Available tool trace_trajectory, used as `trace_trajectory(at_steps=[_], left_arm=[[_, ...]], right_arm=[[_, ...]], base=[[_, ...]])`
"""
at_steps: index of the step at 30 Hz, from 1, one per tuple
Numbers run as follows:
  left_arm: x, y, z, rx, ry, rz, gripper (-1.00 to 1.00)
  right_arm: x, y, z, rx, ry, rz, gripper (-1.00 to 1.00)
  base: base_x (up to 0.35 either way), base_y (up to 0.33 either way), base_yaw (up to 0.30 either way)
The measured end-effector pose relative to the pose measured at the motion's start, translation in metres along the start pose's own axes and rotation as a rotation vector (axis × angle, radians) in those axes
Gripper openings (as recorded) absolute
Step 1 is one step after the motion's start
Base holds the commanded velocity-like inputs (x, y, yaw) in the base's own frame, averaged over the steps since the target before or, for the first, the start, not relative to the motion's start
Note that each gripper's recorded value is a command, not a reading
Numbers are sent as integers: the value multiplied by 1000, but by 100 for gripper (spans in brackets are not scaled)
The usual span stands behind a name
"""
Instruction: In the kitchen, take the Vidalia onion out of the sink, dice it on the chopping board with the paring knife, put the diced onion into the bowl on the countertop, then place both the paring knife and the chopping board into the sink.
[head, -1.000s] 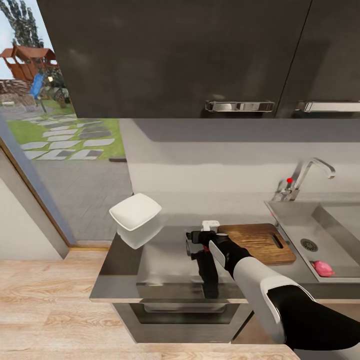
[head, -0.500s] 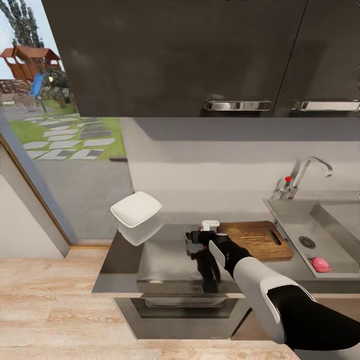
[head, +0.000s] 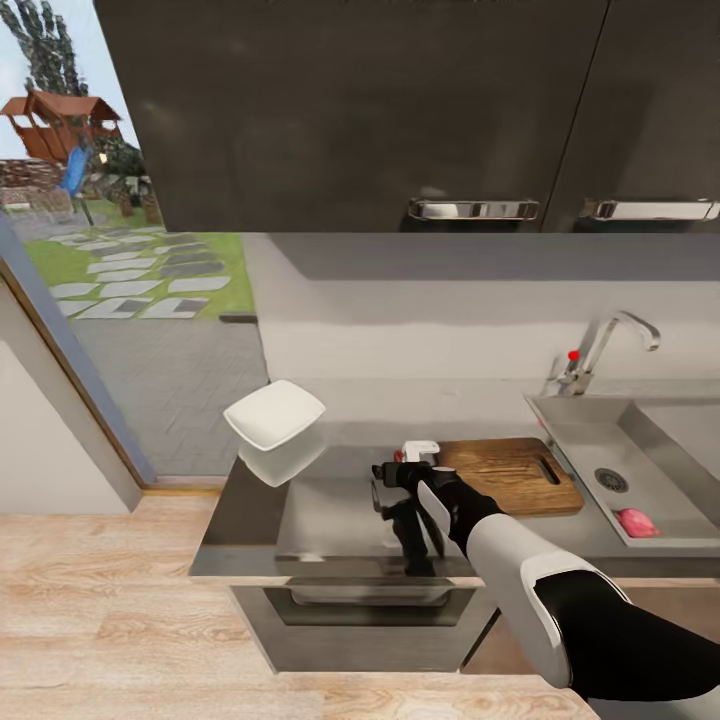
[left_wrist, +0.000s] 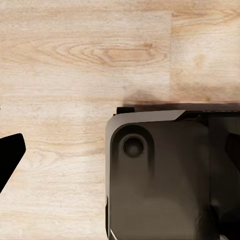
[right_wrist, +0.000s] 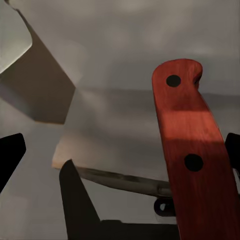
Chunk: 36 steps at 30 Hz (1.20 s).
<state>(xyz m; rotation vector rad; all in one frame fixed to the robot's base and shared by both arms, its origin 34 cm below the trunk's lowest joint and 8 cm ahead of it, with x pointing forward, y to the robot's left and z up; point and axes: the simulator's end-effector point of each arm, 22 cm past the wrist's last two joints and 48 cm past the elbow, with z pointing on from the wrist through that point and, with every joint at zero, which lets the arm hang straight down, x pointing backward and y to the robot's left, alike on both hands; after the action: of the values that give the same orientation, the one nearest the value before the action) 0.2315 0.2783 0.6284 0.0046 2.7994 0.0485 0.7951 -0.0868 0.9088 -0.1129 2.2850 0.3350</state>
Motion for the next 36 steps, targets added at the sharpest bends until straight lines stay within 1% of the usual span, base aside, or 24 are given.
trace_trajectory(at_steps=[17,36], left_arm=[[0,1,0,-2,0,0,100],[0,0,0,0,0,3,100]], right_arm=[[0,0,0,1,-1,-2,100],[0,0,0,-1,0,-1,100]], base=[[130,171,0],[7,14,0]])
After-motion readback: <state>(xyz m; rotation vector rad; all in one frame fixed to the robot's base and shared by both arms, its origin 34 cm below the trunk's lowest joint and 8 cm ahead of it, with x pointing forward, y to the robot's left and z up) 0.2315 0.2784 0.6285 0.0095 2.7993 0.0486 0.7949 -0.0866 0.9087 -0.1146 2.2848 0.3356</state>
